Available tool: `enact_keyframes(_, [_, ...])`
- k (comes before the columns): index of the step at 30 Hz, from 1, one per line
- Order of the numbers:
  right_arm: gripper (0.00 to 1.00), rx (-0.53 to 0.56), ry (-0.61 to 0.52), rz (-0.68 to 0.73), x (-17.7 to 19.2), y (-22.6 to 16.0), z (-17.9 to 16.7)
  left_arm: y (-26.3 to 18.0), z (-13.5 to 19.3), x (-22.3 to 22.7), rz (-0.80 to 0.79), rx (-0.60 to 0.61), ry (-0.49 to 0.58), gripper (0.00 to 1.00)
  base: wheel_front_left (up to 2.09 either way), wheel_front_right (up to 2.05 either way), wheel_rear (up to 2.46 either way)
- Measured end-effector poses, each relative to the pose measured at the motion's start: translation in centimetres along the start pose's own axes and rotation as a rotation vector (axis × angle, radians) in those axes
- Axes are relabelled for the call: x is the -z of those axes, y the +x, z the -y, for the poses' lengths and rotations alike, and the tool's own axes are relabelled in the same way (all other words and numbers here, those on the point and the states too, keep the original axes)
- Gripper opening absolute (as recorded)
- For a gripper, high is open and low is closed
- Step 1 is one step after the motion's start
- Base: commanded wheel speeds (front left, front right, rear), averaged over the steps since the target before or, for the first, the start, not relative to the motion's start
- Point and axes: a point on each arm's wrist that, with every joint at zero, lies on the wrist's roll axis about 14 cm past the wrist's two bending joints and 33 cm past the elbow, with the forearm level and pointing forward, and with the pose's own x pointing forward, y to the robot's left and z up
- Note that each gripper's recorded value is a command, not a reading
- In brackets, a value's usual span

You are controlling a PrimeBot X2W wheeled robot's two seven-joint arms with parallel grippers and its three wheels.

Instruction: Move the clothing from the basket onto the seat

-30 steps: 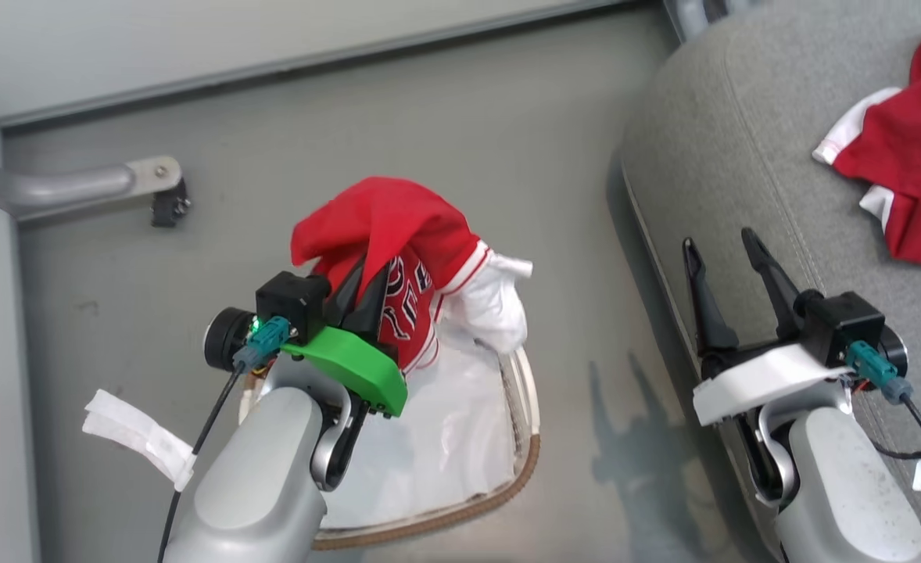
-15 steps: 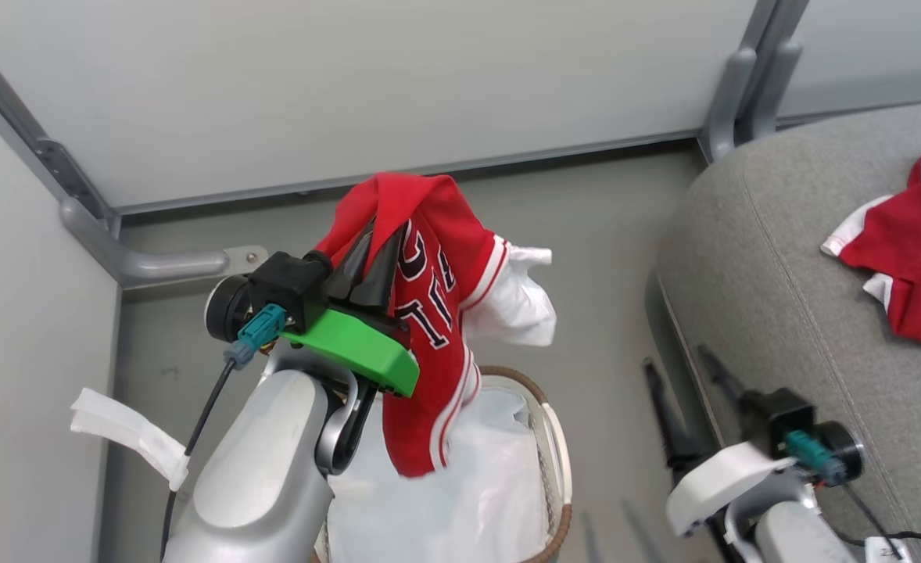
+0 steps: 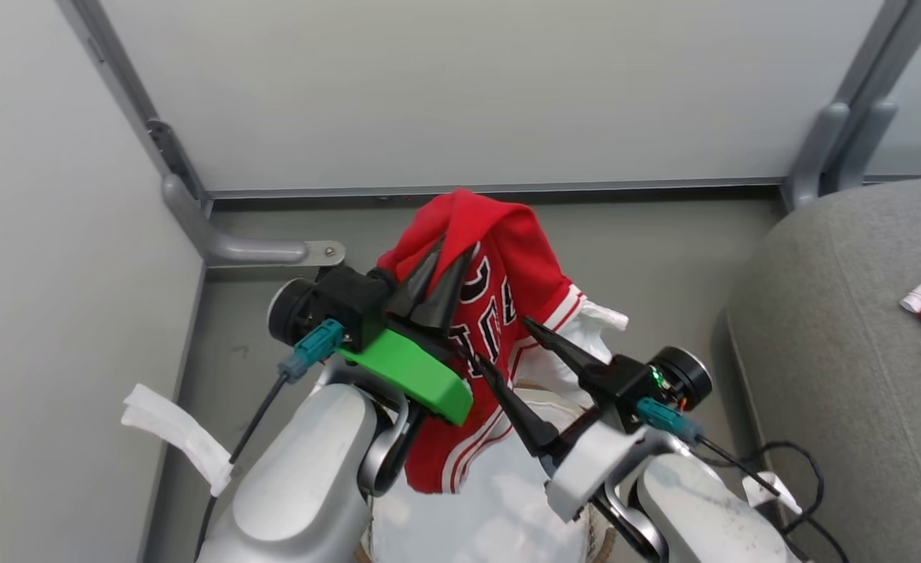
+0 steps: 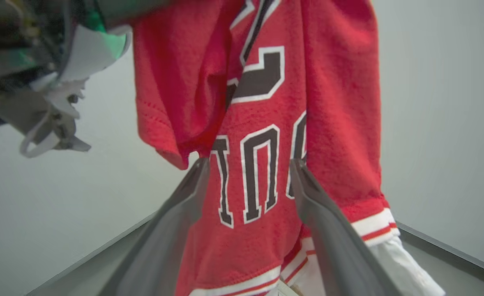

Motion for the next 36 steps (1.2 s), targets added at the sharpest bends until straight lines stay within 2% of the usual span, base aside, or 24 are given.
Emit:
enact_keyframes(7, [1.0, -0.076, -0.09, -0.066, 1.6, 2.4, -0.9, -0.9, 0.3, -0.1, -0.009, 0.004, -0.006, 0.0, 0.0, 0.0, 0.0])
enact_keyframes(13, [1.0, -0.11, -0.069, -0.102, 2.7, 3.7, -1.5, -1.3, 0.9, -0.1, -0.014, 0.016, -0.017, 0.0, 0.0, 0.0, 0.0])
enact_keyframes(14, [0.82, -0.114, -0.064, -0.107, 2.9, 3.8, -1.6, -1.4, 1.0, -0.2, -0.013, 0.017, -0.019, 0.0, 0.0, 0.0, 0.0])
enact_keyframes(15, [0.22, -0.121, -0.057, -0.116, 3.1, 3.9, -1.8, -1.4, 1.1, -0.3, -0.011, 0.018, -0.022, 0.0, 0.0, 0.0, 0.0])
enact_keyframes(16, [0.0, -0.128, -0.046, -0.12, 3.3, 4.1, -2.1, -1.5, 1.1, -0.3, -0.011, 0.02, -0.022, 0.0, 0.0, 0.0, 0.0])
enact_keyframes(21, [0.0, -0.146, -0.007, -0.123, 3.5, 4.5, -2.8, -1.7, 0.8, -0.3, -0.014, 0.002, -0.021, 0.0, 0.0, 0.0, 0.0])
enact_keyframes(36, [0.0, -0.117, 0.001, -0.108, 3.1, 4.2, -1.8, -0.9, 0.6, -0.8, 0.011, -0.003, -0.021, 0.0, 0.0, 0.0, 0.0])
